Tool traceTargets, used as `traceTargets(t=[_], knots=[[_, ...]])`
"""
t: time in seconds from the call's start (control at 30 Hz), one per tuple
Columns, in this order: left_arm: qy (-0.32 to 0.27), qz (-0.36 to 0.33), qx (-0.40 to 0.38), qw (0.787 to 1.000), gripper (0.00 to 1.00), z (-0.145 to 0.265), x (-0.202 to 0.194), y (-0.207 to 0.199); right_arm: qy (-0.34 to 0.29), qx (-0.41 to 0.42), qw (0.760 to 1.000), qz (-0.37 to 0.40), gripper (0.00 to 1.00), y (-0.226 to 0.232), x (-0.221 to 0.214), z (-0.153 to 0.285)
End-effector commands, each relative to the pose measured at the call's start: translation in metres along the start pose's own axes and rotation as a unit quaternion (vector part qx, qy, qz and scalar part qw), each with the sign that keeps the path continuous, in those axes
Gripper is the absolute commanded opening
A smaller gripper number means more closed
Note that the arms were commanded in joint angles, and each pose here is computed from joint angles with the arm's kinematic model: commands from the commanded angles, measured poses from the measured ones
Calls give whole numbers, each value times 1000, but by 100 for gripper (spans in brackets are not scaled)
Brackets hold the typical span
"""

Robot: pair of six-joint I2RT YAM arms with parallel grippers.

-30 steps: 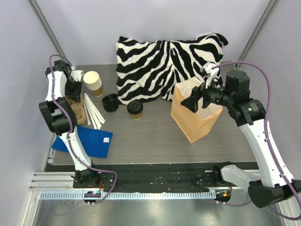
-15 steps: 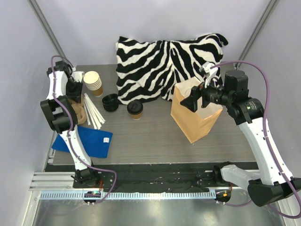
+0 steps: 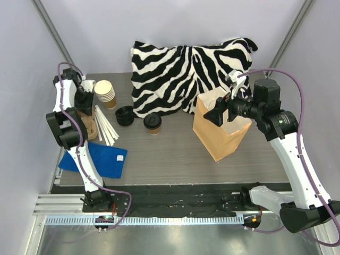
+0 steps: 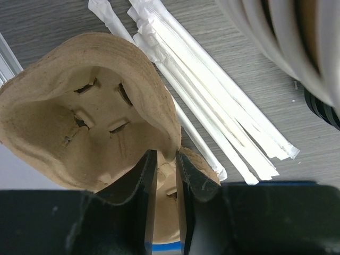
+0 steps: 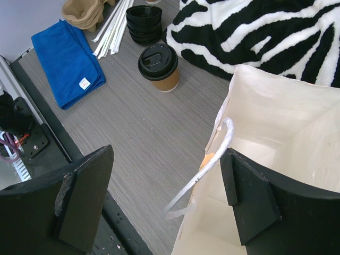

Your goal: Pack the takeout coffee

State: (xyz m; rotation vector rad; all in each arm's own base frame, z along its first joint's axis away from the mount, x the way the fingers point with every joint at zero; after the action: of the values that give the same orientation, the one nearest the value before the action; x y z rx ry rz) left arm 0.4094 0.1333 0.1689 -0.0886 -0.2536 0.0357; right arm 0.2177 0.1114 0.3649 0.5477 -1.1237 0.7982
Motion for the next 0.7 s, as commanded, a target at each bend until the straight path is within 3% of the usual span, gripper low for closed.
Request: traceTargets(t=[0.0, 0.27, 0.67], knots=[[-10, -6, -14, 1000, 25, 5, 4, -1, -17, -6, 1000, 14, 90, -2, 9, 0], [-11, -6, -17, 1000, 25, 4, 4, -2, -17, -7, 1000, 14, 89, -1, 8, 0], [-7, -4, -14, 1000, 17, 1, 4, 0, -16, -9, 1000, 14, 90, -2, 8, 0]])
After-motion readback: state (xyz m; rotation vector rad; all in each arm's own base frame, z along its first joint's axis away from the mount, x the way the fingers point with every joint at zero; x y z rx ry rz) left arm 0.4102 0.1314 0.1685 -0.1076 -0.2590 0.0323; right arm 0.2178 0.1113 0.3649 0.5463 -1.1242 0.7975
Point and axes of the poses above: each gripper's point midway between its finger pads, its own z axis back along the fingers, its own y axis along the line the jaws close on, x = y × z, the point moved 8 cm from there along z, back along the fingers, and after that the axes turned 11 degrees about z, right-handed, at the moved point
